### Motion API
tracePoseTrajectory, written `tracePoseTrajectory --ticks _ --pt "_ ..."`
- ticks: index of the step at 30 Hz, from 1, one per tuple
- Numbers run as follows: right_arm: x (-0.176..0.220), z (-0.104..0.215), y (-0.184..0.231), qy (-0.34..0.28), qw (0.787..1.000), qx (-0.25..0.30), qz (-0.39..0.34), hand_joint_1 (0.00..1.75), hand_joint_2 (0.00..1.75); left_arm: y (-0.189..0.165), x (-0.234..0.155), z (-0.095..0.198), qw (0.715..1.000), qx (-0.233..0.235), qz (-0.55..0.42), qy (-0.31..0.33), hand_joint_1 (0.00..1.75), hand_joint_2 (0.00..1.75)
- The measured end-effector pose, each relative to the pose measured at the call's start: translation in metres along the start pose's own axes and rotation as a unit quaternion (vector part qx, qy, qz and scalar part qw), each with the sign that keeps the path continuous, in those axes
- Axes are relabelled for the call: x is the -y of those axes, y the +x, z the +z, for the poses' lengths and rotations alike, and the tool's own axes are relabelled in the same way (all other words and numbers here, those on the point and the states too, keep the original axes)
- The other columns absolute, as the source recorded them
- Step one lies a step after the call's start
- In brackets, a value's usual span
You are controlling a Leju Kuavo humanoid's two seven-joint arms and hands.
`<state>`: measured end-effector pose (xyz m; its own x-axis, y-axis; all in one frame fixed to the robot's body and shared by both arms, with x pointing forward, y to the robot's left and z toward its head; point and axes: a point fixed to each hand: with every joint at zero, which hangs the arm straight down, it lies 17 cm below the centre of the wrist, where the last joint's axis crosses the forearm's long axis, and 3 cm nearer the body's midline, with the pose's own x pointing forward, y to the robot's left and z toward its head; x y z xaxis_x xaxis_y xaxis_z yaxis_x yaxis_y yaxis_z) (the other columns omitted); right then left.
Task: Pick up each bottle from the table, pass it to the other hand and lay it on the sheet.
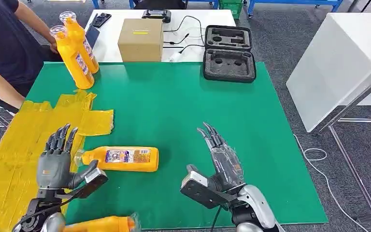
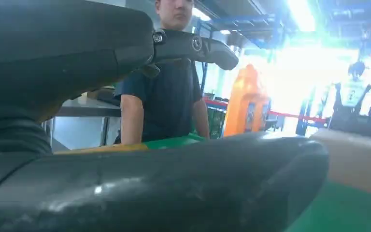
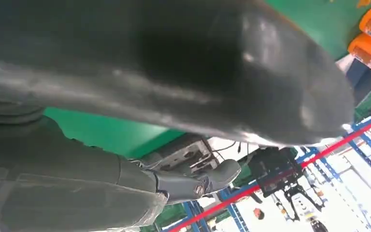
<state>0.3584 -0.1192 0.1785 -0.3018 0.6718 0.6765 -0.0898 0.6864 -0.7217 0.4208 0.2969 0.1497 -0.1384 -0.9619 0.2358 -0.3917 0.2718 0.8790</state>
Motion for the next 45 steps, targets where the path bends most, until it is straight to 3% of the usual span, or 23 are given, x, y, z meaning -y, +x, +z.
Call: tracePoseTrajectory --ticks 26,32,35,37,38,40,42,43,45 --pt "-0.001 0.001 0.002 -0.004 1.000 0.003 -0.002 0.00 0.00 -0.021 -0.020 0.007 0.994 -0.029 0.095 0.038 0.00 0.00" --pt "0.009 -0.007 0.006 -0.026 0.999 0.014 0.028 0.00 0.00 -0.028 -0.050 -0.006 0.961 -0.058 0.259 0.080 0.00 0.00" --pt "0.009 -0.009 0.007 -0.029 0.999 0.014 0.030 0.00 0.00 -0.028 -0.062 -0.011 0.955 -0.054 0.278 0.093 0.00 0.00" --pt "0.011 -0.010 0.007 -0.034 0.999 0.014 0.036 0.00 0.00 -0.025 -0.065 -0.012 0.926 -0.056 0.363 0.082 0.00 0.00" --pt "0.012 -0.010 0.007 -0.036 0.999 0.015 0.036 0.00 0.00 -0.027 -0.066 -0.013 0.894 -0.069 0.437 0.075 0.00 0.00" --pt "0.019 -0.012 0.011 -0.052 0.998 0.027 0.026 0.00 0.00 -0.035 -0.071 -0.007 0.799 -0.096 0.589 0.068 0.00 0.00" --pt "0.031 -0.012 0.017 -0.077 0.996 0.045 0.012 0.00 0.00 -0.043 -0.087 0.004 0.737 -0.098 0.664 0.077 0.00 0.00" --pt "0.034 -0.012 0.016 -0.085 0.995 0.049 0.010 0.00 0.00 -0.046 -0.094 0.008 0.729 -0.094 0.673 0.080 0.00 0.00" --pt "0.037 -0.011 0.014 -0.089 0.995 0.047 0.008 0.00 0.00 -0.048 -0.104 0.014 0.742 -0.085 0.660 0.081 0.00 0.00"
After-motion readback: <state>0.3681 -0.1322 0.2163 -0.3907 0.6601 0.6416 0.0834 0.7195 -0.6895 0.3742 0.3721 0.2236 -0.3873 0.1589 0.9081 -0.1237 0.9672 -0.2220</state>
